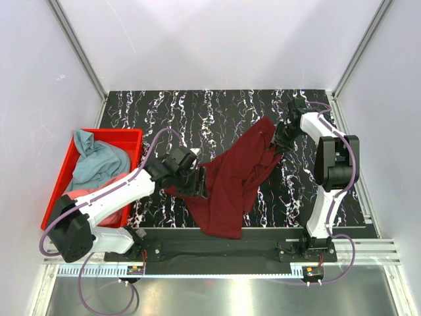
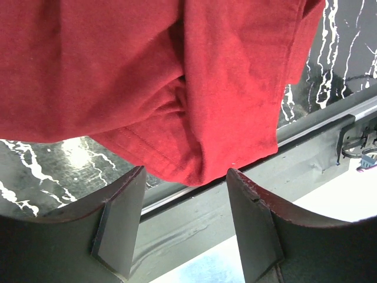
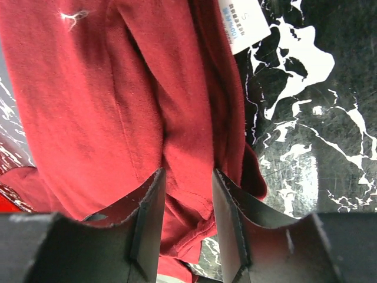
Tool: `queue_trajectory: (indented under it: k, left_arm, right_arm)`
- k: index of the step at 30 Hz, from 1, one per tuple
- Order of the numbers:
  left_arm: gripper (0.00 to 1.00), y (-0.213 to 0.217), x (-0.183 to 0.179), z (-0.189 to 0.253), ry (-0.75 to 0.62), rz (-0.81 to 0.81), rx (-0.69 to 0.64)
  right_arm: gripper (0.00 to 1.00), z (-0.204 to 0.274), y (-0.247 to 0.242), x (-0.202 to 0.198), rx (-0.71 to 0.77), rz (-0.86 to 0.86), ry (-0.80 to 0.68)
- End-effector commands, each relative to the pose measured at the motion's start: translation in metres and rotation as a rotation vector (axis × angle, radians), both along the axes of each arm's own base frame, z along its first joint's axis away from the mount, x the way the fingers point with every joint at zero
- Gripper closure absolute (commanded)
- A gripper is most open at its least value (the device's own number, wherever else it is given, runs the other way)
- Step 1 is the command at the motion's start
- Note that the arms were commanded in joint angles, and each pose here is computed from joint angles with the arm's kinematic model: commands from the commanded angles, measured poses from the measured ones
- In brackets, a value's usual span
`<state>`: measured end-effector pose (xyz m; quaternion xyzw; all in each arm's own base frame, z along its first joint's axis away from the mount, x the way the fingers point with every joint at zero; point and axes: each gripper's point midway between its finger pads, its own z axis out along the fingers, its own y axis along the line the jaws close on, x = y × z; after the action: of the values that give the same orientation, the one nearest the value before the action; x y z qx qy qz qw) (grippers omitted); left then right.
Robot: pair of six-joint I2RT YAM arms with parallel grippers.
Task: Fold and stack the t-shirts
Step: Flatten the tshirt out
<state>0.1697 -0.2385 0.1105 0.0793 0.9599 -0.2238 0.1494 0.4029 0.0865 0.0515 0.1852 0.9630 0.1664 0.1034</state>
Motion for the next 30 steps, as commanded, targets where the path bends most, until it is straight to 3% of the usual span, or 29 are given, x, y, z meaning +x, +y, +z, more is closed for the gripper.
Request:
queue_trajectory:
  k: [1, 7, 13, 15, 20, 22, 25, 30]
  left_arm:
    - [0.38, -0.003, 0.012, 0.017, -0.050, -0.014, -0.028]
    - [0.39, -0.001, 0.012, 0.019, -0.047, -0.018, -0.032]
    - [0.39, 0.001, 0.013, 0.024, -0.050, -0.016, -0.022]
    - [0.39, 0.004, 0.015, 0.031, -0.069, -0.006, -0.017]
    - [0.39, 0.013, 0.021, 0.051, -0.135, 0.022, -0.024]
    - [0.35, 0.016, 0.022, 0.059, -0.151, 0.042, -0.031]
    - [0.30, 0.023, 0.024, 0.069, -0.180, 0.086, -0.024]
    - [0.29, 0.030, 0.023, 0.084, -0.237, 0.137, -0.069]
  right_arm:
    - [0.56, -0.003, -0.006, -0.003, -0.048, 0.019, 0.001]
    - [0.59, -0.020, -0.002, -0.005, -0.021, 0.035, 0.020]
    - [0.88, -0.010, 0.026, 0.005, 0.098, 0.044, -0.001]
    - [0.91, 0.016, 0.040, 0.009, 0.168, 0.021, -0.033]
    - [0.98, 0.142, 0.099, 0.016, 0.433, -0.009, -0.190]
    - [1.00, 0.184, 0.113, 0.019, 0.527, -0.059, -0.218]
    - [1.00, 0.231, 0.120, 0.019, 0.629, -0.143, -0.259]
    - [1.00, 0.302, 0.121, 0.008, 0.779, -0.207, -0.380]
